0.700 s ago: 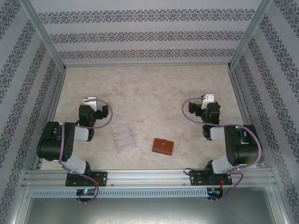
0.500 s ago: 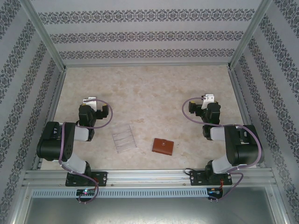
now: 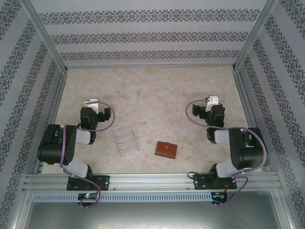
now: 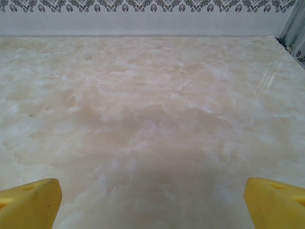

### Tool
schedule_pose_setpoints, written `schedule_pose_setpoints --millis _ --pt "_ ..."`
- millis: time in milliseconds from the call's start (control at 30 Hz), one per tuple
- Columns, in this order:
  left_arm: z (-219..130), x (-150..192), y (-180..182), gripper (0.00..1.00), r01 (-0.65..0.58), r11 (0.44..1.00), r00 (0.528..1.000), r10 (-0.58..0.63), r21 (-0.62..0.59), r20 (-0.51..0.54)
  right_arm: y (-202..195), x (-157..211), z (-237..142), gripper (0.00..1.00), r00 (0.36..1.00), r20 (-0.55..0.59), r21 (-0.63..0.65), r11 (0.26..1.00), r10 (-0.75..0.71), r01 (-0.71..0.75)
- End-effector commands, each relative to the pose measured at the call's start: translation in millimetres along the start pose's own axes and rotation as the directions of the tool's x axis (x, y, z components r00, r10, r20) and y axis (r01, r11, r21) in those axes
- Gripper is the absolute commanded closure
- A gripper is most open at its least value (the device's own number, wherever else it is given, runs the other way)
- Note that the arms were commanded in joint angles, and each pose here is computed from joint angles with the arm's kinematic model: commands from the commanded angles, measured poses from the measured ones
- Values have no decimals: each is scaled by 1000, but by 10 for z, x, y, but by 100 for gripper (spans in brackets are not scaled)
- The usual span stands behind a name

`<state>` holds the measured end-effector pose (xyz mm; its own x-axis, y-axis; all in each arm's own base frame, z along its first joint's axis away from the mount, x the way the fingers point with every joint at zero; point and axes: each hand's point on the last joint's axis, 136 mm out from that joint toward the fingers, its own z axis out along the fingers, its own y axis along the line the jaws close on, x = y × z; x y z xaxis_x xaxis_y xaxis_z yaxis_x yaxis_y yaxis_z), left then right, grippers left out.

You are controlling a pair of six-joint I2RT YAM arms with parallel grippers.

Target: Take the credit cards out of the card holder

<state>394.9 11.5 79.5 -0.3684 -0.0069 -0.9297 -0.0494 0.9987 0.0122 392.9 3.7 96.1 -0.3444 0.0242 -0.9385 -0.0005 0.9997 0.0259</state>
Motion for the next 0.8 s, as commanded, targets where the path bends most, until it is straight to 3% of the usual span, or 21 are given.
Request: schedule_pose_setpoints --millis 0,433,600,767 --pt "21 -88 -67 0 -19 999 1000 18 25 25 8 -91 18 2 1000 27 -6 1000 -2 3" --pt "25 -80 -64 0 -17 1000 1000 17 26 20 5 -90 16 2 1000 27 -7 1000 -3 3" --pt "-55 -143 142 0 31 996 998 -26 -89 61 -39 -117 15 2 1000 25 33 999 -4 4" --pt "-193 -296 152 0 25 994 997 -17 -102 79 8 -215 -16 2 1000 8 21 1000 -17 17"
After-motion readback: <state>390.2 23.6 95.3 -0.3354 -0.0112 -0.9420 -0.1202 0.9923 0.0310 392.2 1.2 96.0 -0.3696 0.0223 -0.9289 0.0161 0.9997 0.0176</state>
